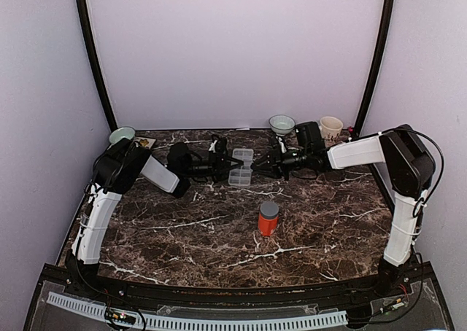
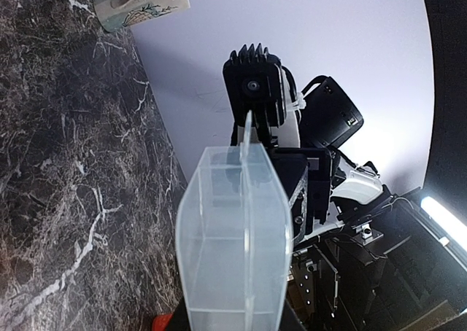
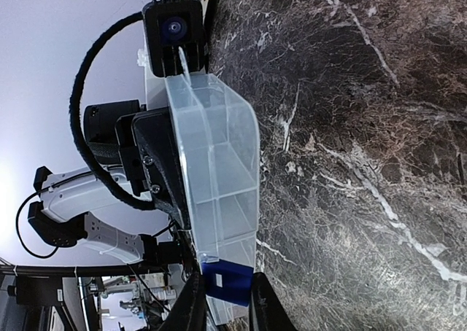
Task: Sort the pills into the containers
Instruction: Open the lid of the pill container, then pass from the left arm to the right
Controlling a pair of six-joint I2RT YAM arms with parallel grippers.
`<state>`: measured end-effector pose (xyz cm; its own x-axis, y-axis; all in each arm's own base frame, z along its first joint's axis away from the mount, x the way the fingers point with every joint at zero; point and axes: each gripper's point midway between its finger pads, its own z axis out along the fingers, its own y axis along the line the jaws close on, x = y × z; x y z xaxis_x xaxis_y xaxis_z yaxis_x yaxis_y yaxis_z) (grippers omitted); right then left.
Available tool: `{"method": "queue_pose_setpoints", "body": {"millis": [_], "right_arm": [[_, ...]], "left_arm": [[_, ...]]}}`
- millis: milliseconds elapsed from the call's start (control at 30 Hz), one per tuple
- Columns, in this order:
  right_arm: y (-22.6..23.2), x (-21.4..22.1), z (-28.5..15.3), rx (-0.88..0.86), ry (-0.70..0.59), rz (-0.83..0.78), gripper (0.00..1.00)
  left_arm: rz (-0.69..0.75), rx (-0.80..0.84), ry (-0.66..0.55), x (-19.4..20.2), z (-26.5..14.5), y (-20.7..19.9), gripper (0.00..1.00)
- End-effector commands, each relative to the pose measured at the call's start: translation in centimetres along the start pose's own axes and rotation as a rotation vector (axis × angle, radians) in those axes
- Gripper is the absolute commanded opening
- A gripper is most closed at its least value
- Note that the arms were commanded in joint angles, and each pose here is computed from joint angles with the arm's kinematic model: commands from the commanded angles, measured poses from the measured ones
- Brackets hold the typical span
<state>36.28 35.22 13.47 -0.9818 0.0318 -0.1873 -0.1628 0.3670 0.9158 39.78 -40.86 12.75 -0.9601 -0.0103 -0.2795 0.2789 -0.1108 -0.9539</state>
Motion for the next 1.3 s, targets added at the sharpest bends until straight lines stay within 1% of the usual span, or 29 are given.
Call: {"method": "queue_pose_setpoints", "body": {"millis": [0, 167, 267, 767, 1067, 1267], "right_arm": [[1.6, -0.1, -0.1, -0.009, 0.000, -0.057, 0.14], [1.2, 0.0, -0.1, 0.012, 0.002, -0.054, 0.07], [0.8, 0.2, 0.1, 0.025, 0.009, -0.048, 0.00], [0.6, 0.8, 1.8, 0.028, 0.044, -0.067, 0.00], [-0.2, 1.0, 2.1, 0.044, 0.054, -0.054, 0.00], [-1.2, 1.2, 2.4, 0.080, 0.064, -0.049, 0.00]], "left_arm": [[0.015, -0.010, 0.007, 0.6, 0.0, 0.5, 0.15], [0.007, -0.023, 0.002, 0.9, -0.2, 1.1, 0.16], [-0.006, -0.037, 0.001, 1.2, -0.3, 1.8, 0.18], [-0.039, -0.074, 0.012, 2.0, -0.7, 3.5, 0.20], [-0.070, -0.111, 0.021, 2.7, -0.9, 4.7, 0.27], [-0.086, -0.136, 0.027, 3.1, -1.1, 5.6, 0.34]]}}
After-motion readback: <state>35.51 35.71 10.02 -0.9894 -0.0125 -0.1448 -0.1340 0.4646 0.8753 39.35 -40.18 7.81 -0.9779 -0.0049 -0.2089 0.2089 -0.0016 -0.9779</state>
